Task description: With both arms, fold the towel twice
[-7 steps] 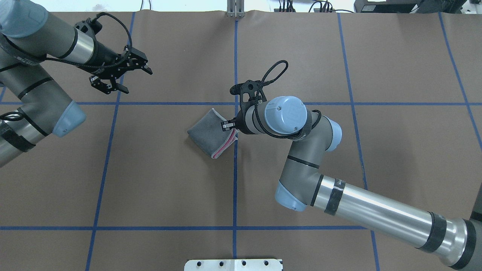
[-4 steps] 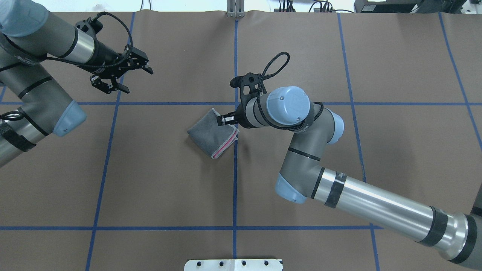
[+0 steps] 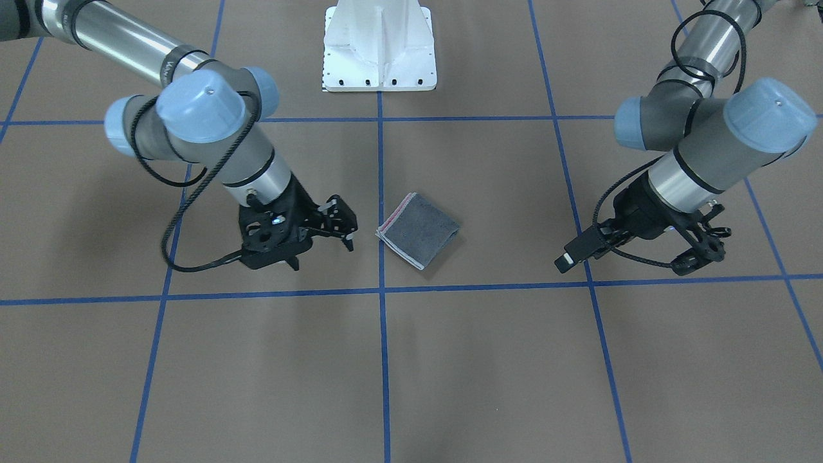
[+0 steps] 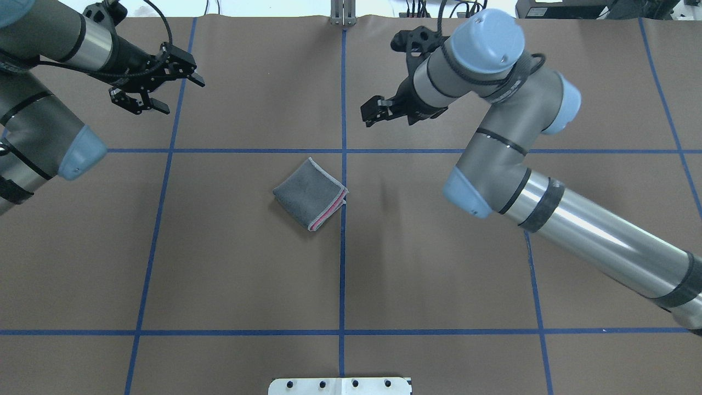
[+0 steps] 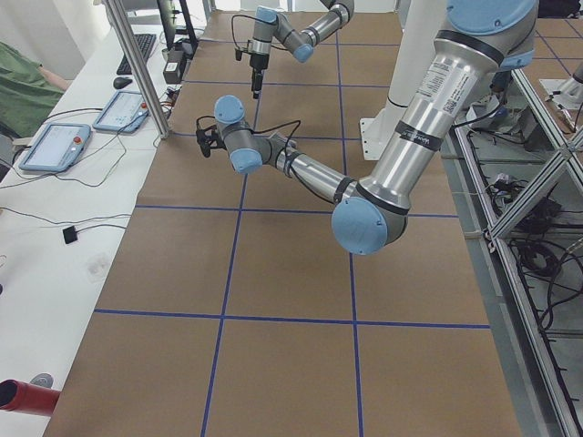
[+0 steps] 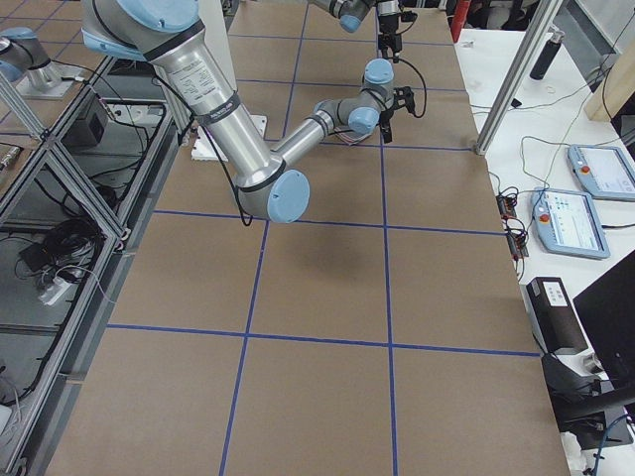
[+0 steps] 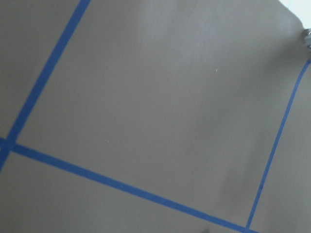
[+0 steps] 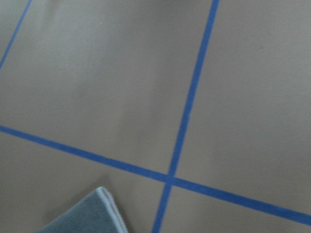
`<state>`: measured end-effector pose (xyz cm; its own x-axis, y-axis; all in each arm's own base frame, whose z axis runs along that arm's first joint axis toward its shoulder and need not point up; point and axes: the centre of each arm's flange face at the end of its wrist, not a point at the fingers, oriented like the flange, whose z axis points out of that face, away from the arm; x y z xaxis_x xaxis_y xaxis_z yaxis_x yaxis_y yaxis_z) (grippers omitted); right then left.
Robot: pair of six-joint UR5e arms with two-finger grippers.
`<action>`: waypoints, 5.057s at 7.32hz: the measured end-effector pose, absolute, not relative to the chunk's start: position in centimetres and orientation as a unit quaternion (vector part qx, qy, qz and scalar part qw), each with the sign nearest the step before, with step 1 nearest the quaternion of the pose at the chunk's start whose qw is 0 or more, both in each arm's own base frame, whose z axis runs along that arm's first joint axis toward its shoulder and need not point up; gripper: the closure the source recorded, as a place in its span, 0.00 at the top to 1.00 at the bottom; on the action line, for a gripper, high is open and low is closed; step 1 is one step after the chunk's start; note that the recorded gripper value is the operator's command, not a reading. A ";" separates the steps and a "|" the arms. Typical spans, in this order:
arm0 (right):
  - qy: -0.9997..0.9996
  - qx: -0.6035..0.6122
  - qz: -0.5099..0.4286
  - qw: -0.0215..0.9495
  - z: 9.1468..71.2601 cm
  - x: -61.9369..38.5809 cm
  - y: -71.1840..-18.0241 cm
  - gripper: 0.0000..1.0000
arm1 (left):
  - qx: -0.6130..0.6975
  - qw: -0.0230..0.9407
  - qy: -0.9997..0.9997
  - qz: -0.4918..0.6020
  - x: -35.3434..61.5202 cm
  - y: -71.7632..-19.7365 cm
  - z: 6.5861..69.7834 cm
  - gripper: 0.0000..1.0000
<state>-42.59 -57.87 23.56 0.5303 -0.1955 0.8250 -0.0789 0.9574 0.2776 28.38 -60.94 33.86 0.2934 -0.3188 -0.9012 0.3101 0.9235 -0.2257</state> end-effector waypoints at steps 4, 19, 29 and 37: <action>-0.338 0.113 -0.124 0.926 39.7 -20.7 -62.6 1.00 | 0.102 0.877 0.463 -0.078 14.9 -62.5 45.1 1.00; -0.370 0.015 -0.023 0.928 59.7 7.1 -52.0 1.00 | 0.081 0.947 0.304 0.068 -4.8 -44.3 58.5 1.00; -0.401 -0.001 -0.011 0.916 60.1 7.2 -50.4 1.00 | 0.055 0.924 0.369 0.086 -4.2 -42.7 60.3 1.00; -0.396 0.035 -0.023 0.918 62.7 7.2 -48.8 1.00 | 0.056 0.926 0.364 0.087 -4.3 -42.9 60.3 1.00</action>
